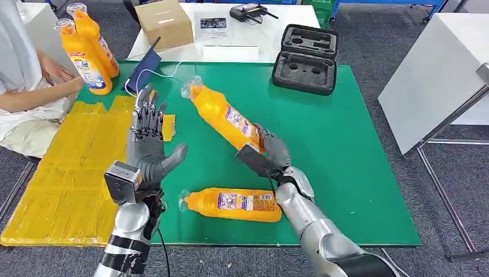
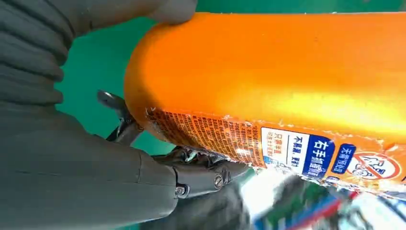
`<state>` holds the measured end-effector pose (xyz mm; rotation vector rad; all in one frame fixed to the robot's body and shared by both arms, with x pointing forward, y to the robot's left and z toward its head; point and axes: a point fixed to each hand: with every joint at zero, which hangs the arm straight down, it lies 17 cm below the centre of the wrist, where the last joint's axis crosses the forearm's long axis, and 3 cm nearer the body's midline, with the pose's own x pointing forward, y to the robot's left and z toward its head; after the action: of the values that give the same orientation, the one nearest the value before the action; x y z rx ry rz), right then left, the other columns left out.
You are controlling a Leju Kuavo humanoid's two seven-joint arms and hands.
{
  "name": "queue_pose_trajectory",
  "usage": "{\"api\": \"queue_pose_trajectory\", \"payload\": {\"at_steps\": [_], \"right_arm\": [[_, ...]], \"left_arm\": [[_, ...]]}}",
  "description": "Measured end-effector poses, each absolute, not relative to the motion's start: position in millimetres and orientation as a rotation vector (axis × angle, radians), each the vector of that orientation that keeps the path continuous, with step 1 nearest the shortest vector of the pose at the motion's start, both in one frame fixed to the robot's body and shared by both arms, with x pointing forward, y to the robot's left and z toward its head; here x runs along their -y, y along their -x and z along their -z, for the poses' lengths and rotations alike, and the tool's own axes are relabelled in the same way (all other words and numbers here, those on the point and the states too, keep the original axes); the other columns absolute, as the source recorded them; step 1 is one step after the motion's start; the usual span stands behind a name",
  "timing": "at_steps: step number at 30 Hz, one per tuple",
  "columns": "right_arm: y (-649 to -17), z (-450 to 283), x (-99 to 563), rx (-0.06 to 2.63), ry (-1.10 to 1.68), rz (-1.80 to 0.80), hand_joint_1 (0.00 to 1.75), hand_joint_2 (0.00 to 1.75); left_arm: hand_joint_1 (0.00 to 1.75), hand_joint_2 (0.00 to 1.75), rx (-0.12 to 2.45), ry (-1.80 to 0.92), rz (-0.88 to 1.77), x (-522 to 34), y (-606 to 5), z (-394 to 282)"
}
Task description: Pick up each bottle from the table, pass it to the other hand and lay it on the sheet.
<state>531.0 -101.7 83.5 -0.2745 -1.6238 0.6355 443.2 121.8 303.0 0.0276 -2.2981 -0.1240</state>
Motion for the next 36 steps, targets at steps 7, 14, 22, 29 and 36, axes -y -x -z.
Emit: {"api": "queue_pose_trajectory", "payload": {"at_steps": [7,14,22,29,36], "right_arm": [[-503.6,-91.3,107.7,1.682,0.023,-0.339,1.75,1.75],[-471.6,-120.2,81.9,1.761,-0.224,-0.252,1.75,1.75],[-449.4,-147.6,42.2,1.828,-0.308,-0.327,1.75,1.75],[-443.0,-158.4,23.4,1.854,-0.305,-0.390,1.75,1.75],[-438.6,-159.3,12.2,1.858,-0.292,-0.432,1.75,1.75]], "left_arm": [[0.00,1.75,2.283,-0.091,0.102,-138.6,-442.2,-290.8],[0.00,1.75,2.156,-0.180,0.192,-138.3,-462.0,-263.0],[0.00,1.75,1.978,-0.083,0.331,-109.2,-497.2,-214.1],[0.00,1.75,1.923,-0.073,0.379,-100.7,-504.1,-198.6],[0.00,1.75,1.921,-0.049,0.395,-94.4,-502.0,-196.3]]}}
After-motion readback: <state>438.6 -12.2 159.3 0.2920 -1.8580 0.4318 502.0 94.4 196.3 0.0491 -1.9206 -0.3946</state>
